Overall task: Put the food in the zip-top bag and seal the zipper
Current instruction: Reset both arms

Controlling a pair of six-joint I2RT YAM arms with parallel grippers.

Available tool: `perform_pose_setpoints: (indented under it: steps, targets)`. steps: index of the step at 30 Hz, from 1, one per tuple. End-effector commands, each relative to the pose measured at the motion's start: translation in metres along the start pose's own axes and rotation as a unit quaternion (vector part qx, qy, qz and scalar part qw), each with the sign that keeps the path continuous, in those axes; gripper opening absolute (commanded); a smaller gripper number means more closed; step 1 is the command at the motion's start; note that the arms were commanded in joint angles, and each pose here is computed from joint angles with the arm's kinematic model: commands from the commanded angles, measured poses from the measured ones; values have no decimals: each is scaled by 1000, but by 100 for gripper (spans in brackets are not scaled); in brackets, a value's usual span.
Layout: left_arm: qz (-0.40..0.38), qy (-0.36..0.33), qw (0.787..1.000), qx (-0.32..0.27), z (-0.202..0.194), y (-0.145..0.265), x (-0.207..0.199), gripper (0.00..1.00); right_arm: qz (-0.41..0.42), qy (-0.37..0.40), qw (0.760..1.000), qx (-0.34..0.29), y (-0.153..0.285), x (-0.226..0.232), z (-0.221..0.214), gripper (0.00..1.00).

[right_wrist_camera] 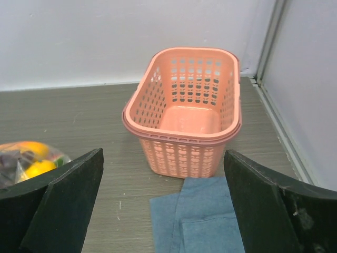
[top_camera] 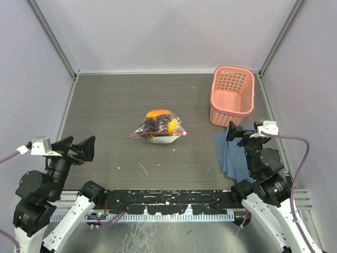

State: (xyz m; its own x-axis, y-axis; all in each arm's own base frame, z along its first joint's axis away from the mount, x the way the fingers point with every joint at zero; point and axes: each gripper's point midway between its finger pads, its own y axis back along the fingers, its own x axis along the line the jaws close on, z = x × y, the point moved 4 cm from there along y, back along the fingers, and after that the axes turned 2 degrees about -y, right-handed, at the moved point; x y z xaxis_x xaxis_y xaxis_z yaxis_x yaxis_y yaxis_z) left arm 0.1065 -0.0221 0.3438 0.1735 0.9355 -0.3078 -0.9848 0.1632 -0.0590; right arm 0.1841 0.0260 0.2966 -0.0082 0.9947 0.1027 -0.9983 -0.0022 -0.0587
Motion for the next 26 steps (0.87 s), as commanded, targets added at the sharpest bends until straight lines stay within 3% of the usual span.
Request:
perform_pose_setpoints:
  steps: [1,11,26]
  targets:
    - [41,-20,998,-40,13,12,17,98,-57,-48,997,-36,8,-16,11,100]
    - [59,-24,996,-63,7,11,26,98,-47,-102,991,-78,19,-18,32,100]
    - [66,-34,996,-45,1,6,27,98,-20,-97,992,-83,23,-12,36,100]
